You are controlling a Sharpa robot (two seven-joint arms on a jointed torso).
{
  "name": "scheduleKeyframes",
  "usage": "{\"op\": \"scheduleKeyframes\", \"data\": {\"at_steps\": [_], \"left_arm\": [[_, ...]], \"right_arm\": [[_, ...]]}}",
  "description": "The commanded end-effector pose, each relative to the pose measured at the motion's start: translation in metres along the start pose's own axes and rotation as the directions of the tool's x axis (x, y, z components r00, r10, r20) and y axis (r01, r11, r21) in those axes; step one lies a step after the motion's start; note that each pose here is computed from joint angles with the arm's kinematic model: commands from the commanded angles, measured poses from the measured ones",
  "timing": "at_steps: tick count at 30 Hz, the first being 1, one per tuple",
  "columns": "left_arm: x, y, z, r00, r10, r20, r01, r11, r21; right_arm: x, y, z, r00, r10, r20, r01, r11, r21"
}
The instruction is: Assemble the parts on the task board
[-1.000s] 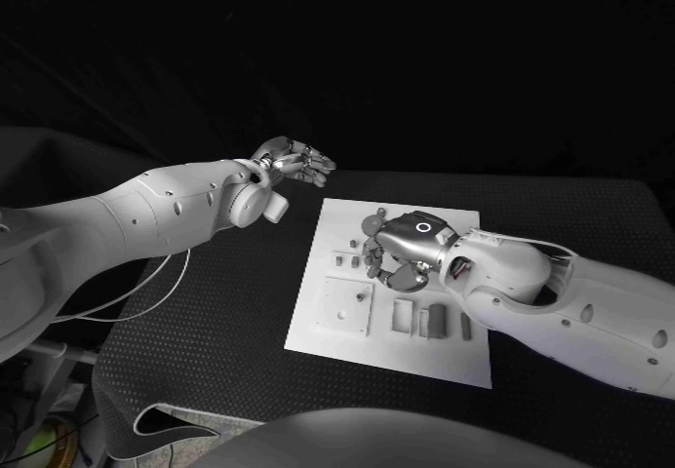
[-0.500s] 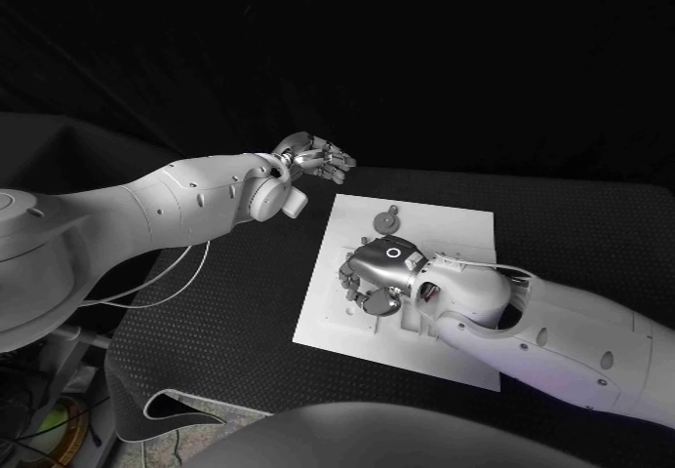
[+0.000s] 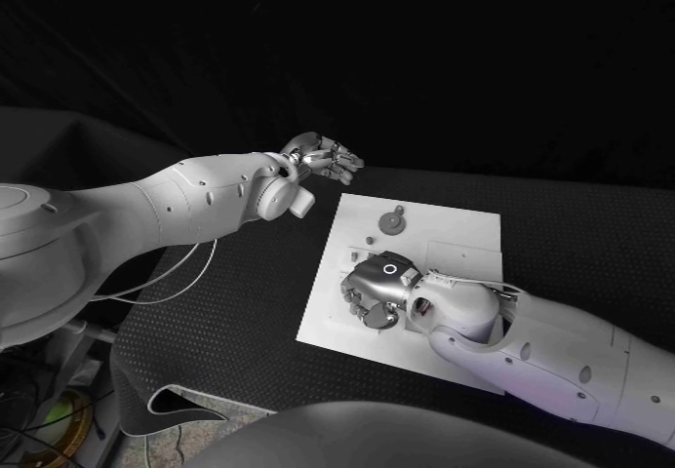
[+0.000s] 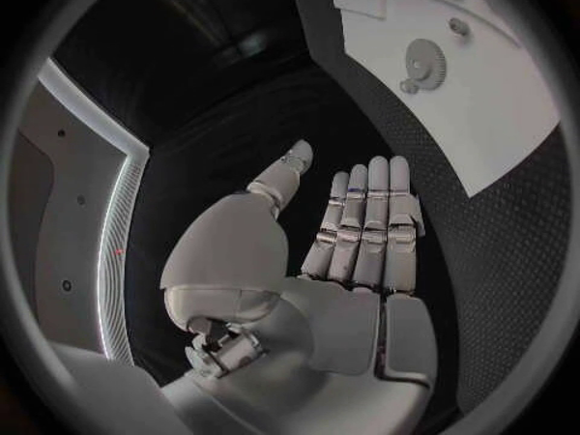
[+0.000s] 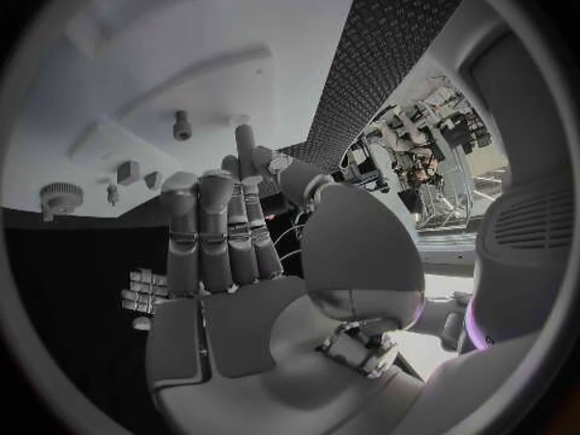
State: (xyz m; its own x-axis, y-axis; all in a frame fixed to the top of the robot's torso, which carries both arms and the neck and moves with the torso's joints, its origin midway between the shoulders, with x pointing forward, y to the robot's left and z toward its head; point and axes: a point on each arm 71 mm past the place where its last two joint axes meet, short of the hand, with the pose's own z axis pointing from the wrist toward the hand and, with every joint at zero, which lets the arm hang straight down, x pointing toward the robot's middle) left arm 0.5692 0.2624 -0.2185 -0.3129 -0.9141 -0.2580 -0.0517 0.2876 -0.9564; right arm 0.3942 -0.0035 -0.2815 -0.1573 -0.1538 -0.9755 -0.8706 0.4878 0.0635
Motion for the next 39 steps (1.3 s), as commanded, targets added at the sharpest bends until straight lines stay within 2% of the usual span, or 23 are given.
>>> {"op": "scheduleKeyframes", "data": {"at_steps": [1, 25, 39], "left_arm": [[0.0046, -0.0029, 0.0022, 1.000, 0.000, -0.009, 0.000, 1.000, 0.011], [0.0053, -0.0030, 0.0023, 1.000, -0.001, -0.011, 0.001, 1.000, 0.010], [0.0042, -0.0026, 0.0019, 1.000, 0.000, -0.008, 0.000, 1.000, 0.009]], "right_arm": [[0.002, 0.000, 0.001, 1.000, -0.027, -0.005, 0.027, 1.000, -0.001], [0.008, -0.006, 0.001, 0.999, -0.030, -0.017, 0.030, 0.999, 0.014], [0.014, -0.008, 0.003, 0.999, -0.033, -0.043, 0.034, 0.999, 0.020]]}}
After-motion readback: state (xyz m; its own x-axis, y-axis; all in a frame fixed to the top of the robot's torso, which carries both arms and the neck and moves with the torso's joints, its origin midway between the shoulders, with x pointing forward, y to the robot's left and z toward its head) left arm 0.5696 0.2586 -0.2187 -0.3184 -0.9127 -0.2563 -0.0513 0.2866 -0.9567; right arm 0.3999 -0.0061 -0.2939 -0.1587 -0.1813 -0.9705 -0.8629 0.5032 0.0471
